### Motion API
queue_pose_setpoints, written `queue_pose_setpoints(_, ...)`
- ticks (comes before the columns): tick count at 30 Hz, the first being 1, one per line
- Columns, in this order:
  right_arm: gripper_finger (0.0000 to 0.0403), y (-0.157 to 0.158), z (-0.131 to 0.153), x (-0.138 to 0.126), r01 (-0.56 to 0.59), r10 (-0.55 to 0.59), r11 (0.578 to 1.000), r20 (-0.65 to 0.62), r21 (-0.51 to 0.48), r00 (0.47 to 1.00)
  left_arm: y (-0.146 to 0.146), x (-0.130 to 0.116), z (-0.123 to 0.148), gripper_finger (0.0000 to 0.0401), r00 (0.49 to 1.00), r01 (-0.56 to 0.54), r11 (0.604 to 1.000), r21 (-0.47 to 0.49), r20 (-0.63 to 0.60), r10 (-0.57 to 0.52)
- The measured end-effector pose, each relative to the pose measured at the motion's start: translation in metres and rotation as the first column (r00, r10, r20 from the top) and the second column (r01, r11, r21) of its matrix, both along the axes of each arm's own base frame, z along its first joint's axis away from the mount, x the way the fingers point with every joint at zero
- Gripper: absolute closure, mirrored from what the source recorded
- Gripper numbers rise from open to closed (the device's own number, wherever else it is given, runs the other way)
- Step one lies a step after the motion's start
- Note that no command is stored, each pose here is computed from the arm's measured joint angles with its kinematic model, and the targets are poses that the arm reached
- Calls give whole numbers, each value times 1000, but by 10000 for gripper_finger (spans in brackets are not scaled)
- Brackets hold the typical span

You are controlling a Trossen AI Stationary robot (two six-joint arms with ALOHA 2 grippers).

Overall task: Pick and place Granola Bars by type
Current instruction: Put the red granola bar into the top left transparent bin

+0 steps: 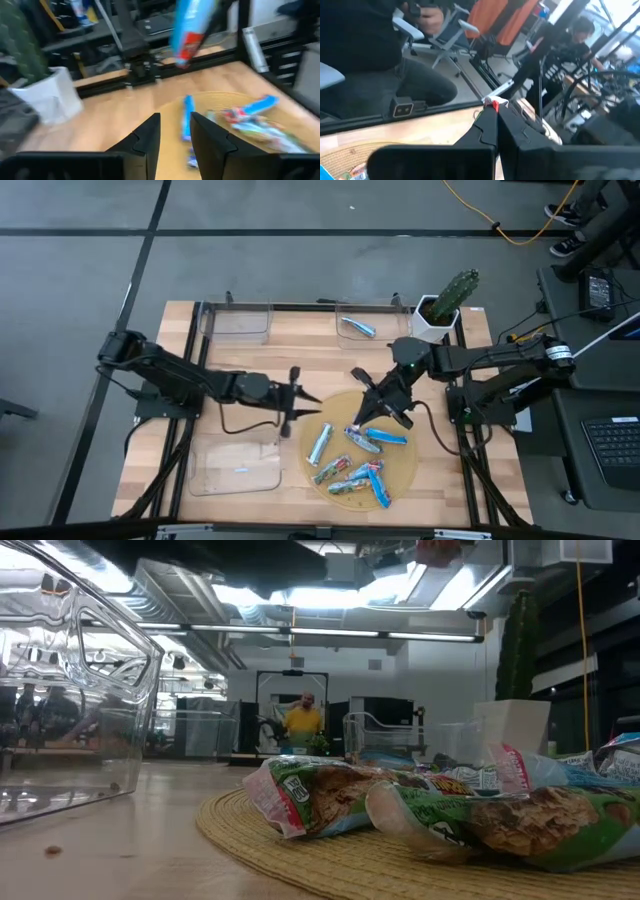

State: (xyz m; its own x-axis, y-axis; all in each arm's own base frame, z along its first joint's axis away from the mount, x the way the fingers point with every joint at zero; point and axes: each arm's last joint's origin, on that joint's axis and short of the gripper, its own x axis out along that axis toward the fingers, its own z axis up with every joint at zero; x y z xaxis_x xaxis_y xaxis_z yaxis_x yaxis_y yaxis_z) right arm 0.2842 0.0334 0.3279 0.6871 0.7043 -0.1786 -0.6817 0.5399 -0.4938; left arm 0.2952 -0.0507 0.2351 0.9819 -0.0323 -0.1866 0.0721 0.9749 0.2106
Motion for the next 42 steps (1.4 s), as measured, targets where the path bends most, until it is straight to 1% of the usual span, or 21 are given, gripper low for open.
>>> queue_pose_setpoints(5, 400, 1, 3, 0, -30, 30, 1000, 33, 4, 999, -3, 20, 2, 265, 1000, 1, 998, 65, 0, -1)
queue_pose_setpoints(9, 400, 1, 2, 0, -44, 46, 999, 54, -26, 997, -4, 29, 6, 216, 1000, -6, 998, 70, 11, 5)
queue_pose_setpoints(12, 400, 2, 2, -1, -84, 85, 996, 56, -21, 995, -5, 35, 9, 176, 1000, -8, 998, 65, 21, 7)
queue_pose_setpoints(15, 400, 2, 3, -1, -87, 89, 996, 63, -21, 994, -7, 40, 13, 143, 997, -8, 998, 55, 72, 4)
queue_pose_setpoints(18, 400, 2, 3, -1, -90, 93, 995, 80, -36, 992, -9, 42, 15, 123, 992, -6, 998, 61, 128, -2)
queue_pose_setpoints(22, 400, 2, 3, -1, -94, 99, 994, 98, -54, 990, -10, 47, 14, 114, 983, 0, 999, 52, 182, -10)
queue_pose_setpoints(27, 400, 2, 3, -1, -96, 101, 994, 103, -56, 990, -13, 57, 3, 115, 981, 18, 999, 49, 193, -27)
queue_pose_setpoints(32, 400, 3, 3, -2, -146, 152, 988, 111, -55, 982, -20, 76, 0, 113, 977, 28, 997, 65, 208, -41)
queue_pose_setpoints(36, 400, 3, 3, -2, -148, 155, 987, 119, -63, 981, -25, 91, -1, 113, 975, 33, 995, 89, 215, -52)
queue_pose_setpoints(42, 400, 3, 3, -2, -149, 155, 987, 115, -62, 981, -30, 107, 3, 113, 969, 37, 995, 88, 238, -58)
